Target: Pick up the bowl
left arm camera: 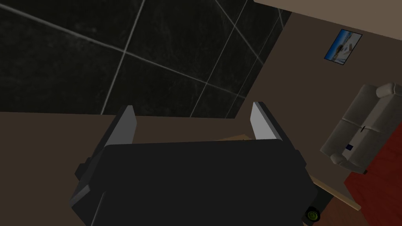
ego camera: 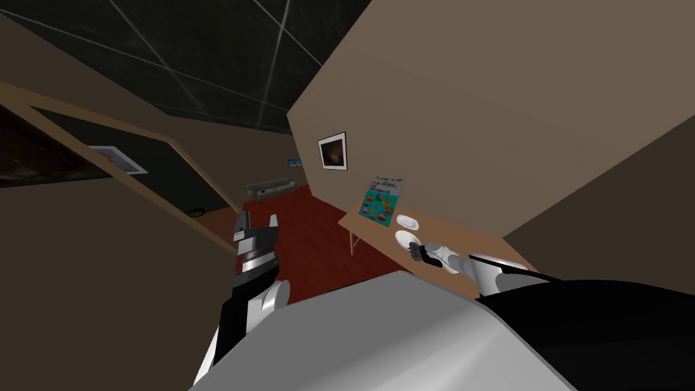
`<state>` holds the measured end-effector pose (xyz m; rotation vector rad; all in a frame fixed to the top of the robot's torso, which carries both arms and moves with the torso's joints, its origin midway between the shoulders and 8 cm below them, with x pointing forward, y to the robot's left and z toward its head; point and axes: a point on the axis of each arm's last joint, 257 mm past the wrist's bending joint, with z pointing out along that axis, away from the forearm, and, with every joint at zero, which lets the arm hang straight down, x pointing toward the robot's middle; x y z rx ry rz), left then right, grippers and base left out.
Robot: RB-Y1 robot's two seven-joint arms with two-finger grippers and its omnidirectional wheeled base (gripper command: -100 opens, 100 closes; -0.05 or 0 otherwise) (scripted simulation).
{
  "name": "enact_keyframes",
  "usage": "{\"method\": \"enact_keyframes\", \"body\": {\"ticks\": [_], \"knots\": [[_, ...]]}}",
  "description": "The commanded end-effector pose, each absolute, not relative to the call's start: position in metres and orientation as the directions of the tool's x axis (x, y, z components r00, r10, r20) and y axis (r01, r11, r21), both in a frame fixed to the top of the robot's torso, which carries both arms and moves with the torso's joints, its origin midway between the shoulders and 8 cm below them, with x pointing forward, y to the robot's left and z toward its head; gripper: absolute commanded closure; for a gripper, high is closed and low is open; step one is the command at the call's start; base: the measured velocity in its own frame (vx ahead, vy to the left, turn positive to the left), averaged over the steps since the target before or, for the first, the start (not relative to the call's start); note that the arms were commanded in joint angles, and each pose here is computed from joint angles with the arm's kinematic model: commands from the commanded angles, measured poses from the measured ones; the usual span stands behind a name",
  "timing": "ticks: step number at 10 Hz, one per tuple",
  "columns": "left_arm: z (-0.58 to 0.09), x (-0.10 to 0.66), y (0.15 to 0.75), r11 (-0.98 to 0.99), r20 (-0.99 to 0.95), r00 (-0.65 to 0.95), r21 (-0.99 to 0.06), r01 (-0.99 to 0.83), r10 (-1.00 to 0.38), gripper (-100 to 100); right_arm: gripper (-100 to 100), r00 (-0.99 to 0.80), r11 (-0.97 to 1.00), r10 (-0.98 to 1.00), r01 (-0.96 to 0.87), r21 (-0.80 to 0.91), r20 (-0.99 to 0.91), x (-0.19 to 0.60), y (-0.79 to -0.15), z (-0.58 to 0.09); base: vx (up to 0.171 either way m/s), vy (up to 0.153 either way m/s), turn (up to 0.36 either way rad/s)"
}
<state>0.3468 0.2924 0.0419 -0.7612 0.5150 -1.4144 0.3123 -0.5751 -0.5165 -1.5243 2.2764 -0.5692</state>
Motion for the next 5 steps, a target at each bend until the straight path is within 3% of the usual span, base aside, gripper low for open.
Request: {"method": "enact_keyframes", "body": {"ticks": [1,3,5], "knots": [[0.042,0.347,0.292,-0.012,0.119,0.112,-0.734,0.679,-0.987,0,100,-0.352,0.331,-0.934,-0.797,-0.505,-0.057,0.32,-0.573,-0.515,0.03,0.015,-0.171],[0.042,0.347,0.292,-0.012,0.119,0.112,-0.734,0.679,-0.987,0,100,-0.279,0.268,-0.959,-0.821,-0.504,-0.055,0.345,-0.556,-0.511,0.046,0.022,-0.324],[0.042,0.347,0.292,-0.012,0.119,0.111,-0.734,0.679,-0.987,0,100,-0.24,0.233,-0.969,-0.829,-0.509,-0.053,0.362,-0.547,-0.506,0.04,0.029,-0.206]]}}
